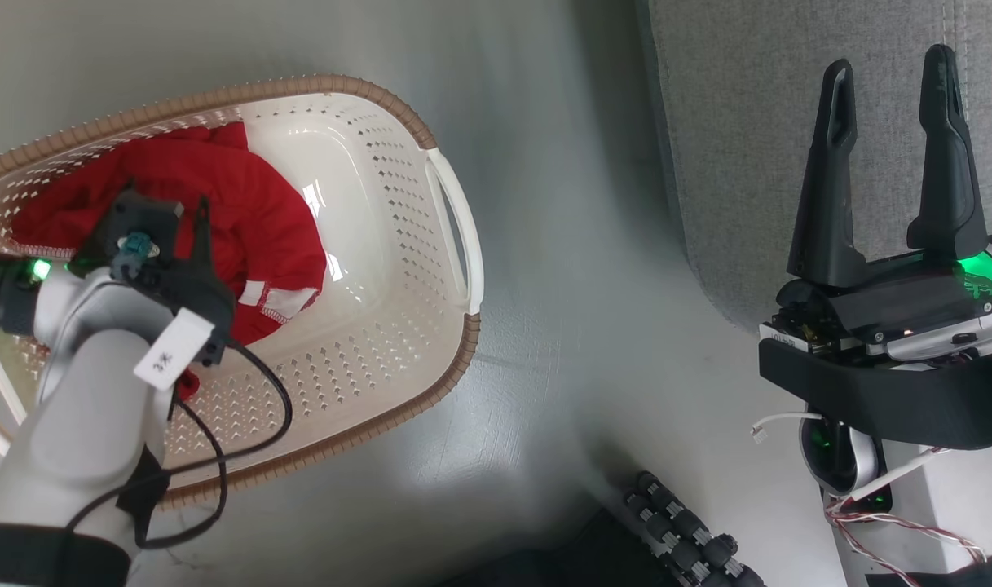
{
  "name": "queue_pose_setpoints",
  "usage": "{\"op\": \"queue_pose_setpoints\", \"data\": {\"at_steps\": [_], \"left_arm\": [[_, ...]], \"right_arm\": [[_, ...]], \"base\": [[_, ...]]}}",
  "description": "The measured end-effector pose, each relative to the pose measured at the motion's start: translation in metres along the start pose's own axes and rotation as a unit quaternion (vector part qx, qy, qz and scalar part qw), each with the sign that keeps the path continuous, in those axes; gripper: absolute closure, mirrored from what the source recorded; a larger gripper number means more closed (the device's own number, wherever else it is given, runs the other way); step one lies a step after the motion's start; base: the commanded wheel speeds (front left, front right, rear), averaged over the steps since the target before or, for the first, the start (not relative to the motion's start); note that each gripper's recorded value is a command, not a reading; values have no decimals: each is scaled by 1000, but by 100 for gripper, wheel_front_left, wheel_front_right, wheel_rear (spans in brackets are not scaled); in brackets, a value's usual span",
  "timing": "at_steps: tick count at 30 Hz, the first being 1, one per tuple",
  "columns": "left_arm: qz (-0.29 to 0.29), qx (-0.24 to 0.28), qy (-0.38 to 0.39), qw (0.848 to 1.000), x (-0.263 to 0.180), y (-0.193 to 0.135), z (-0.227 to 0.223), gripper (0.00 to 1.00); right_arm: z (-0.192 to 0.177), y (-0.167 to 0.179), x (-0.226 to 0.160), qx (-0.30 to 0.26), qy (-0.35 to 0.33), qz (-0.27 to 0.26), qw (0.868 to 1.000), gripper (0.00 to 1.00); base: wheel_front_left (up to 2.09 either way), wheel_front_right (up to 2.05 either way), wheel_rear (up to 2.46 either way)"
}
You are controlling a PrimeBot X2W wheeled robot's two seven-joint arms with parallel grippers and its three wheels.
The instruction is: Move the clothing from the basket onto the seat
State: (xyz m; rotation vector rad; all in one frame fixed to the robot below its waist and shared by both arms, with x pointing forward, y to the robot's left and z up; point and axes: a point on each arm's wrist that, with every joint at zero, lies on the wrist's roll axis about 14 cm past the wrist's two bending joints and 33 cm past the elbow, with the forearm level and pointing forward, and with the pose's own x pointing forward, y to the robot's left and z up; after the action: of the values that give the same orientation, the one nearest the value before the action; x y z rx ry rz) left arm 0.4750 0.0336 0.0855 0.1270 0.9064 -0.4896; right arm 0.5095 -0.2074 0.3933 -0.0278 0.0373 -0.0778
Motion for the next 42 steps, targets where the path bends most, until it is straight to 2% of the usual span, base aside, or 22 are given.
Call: {"op": "queue_pose_setpoints", "data": {"at_steps": [22, 24, 26, 27, 34, 42], "left_arm": [[9, 51, 50, 997, 11, 3, -18, 0], [7, 52, 58, 997, 11, 2, -22, 56], [7, 51, 61, 997, 11, 1, -23, 94], [6, 51, 62, 997, 12, 0, -23, 100], [7, 32, 53, 998, 12, -2, -20, 100], [5, -41, -21, 999, 13, -5, 14, 100]], "right_arm": [[-16, -2, -11, -4, 27, -10, 1000, 0], [-18, -2, -14, -4, 31, -11, 999, 0], [-19, -2, -15, -4, 33, -12, 999, 0], [-19, -2, -14, -4, 33, -12, 999, 0], [-18, -3, -13, -4, 30, -13, 999, 0], [-9, -1, -2, 1, 16, -5, 1000, 0]], "base": [[0, 0, 0], [0, 0, 0], [0, 0, 0], [0, 0, 0], [0, 0, 0], [0, 0, 0]]}}
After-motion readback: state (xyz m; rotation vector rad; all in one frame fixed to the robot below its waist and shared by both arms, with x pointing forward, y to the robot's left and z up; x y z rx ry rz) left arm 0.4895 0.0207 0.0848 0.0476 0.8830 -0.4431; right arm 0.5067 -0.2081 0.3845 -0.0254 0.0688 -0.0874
